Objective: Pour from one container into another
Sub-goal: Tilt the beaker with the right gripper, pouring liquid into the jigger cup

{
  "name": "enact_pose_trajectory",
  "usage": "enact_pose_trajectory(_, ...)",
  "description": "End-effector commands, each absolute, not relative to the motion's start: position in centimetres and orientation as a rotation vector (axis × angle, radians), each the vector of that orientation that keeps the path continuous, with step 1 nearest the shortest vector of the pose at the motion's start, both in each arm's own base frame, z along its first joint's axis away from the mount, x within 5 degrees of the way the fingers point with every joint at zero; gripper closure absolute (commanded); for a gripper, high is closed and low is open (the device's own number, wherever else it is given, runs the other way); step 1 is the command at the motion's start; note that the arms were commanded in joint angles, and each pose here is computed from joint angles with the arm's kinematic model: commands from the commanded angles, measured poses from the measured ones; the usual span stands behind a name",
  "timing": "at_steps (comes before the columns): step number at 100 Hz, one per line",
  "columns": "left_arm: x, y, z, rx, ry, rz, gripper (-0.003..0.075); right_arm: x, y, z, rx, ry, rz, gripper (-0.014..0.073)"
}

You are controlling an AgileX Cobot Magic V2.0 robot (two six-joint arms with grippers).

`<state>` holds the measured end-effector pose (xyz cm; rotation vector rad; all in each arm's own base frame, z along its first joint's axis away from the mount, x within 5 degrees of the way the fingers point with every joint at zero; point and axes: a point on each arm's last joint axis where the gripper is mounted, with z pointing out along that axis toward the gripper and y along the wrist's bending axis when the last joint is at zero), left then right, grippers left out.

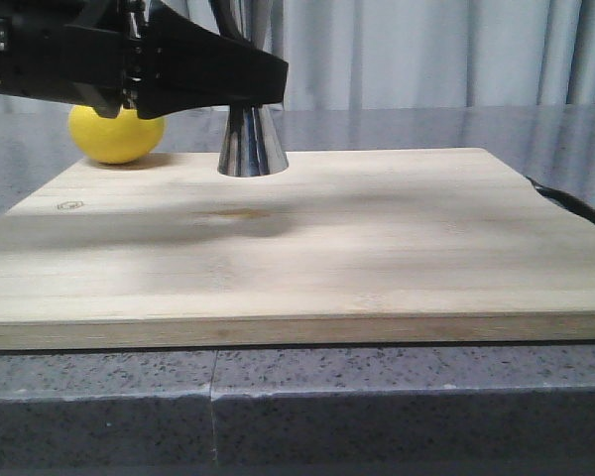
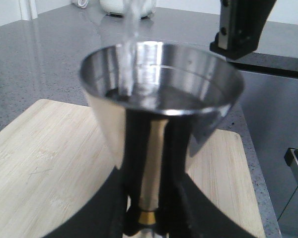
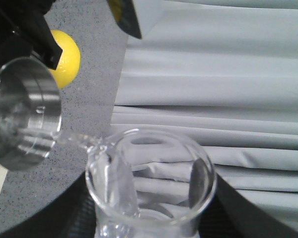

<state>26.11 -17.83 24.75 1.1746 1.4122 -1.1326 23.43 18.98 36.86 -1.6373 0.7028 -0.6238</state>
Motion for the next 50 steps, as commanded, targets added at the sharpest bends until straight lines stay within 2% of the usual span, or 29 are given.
enact_pose_trajectory(1,25.42,-18.09,27.77,1.122,1.248,-1.229,0.0739,22.92,18.73,38.94,-1.587,0.659,-0.648,0.0412)
enact_pose_trajectory(50,25.42,-18.09,27.77,1.122,1.248,-1.229,0.0739,22.90,18.74,38.93,-1.596,0.645,-0.659,0.0412)
